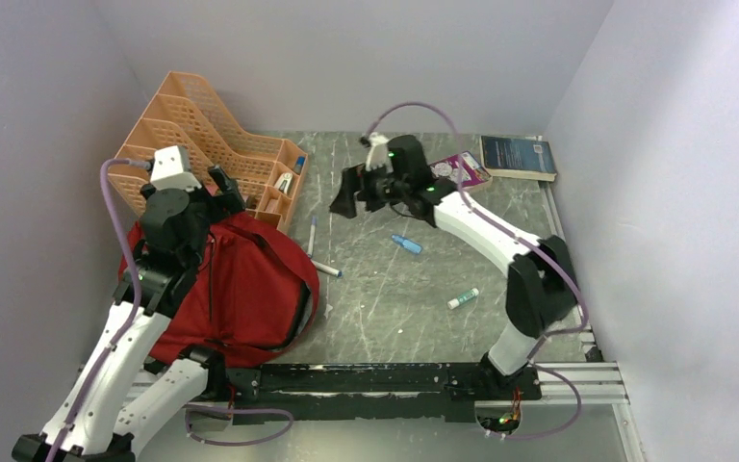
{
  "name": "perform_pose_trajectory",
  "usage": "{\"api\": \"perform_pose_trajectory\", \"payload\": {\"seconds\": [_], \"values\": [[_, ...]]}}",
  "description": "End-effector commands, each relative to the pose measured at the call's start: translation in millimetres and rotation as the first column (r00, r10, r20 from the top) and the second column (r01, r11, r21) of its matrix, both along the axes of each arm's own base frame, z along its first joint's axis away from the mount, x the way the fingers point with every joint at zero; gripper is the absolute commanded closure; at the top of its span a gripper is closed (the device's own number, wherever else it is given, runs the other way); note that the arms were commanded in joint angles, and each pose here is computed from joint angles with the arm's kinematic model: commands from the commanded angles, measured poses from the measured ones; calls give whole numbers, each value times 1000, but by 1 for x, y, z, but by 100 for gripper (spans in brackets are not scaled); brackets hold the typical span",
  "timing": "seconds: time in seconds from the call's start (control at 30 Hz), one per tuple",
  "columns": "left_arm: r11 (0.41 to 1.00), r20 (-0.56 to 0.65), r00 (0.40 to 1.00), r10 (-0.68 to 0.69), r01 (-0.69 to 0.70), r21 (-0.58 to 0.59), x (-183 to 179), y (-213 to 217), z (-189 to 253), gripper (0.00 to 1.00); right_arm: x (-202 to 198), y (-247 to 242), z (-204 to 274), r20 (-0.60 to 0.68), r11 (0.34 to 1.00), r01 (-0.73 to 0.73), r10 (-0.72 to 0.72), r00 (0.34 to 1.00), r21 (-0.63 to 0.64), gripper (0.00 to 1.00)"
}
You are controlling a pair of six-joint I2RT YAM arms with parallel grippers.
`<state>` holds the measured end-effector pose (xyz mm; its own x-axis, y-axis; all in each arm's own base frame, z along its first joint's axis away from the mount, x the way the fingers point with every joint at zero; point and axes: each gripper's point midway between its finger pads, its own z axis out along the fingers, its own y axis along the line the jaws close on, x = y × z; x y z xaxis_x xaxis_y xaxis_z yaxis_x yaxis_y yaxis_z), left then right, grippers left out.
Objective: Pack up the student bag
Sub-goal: Pick up the student bag at the center of the board.
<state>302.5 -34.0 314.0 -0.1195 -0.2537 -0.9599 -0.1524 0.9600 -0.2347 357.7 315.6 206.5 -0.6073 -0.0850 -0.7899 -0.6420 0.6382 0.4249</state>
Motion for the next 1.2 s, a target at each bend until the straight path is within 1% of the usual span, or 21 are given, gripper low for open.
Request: {"api": "perform_pose_trajectory", "payload": {"seconds": [0.0,0.07,0.17,0.4,0.6,0.9,1.17], "values": [[995,45,994,95,-94,-25,-6,19,10,3,-36,66,-8,0,958,-286,286,958,29,0],[993,45,992,114,-113,-28,-7,23,10,3,-51,97,-18,-6,933,-359,360,933,15,0],[993,51,992,112,-111,-35,-8,24,11,3,-62,129,-26,-6,908,-419,419,908,21,0],[992,42,992,121,-119,-36,-7,27,7,3,-77,172,-23,17,867,-497,497,868,23,0],[993,52,993,110,-108,-48,-7,27,8,3,-82,185,-35,14,864,-503,503,864,-21,0],[993,39,993,109,-107,-48,-3,27,3,3,-73,193,-62,14,876,-459,466,885,-147,0],[993,39,994,106,-104,-53,-3,28,2,3,-78,199,-78,-7,867,-473,478,878,-159,0]]}}
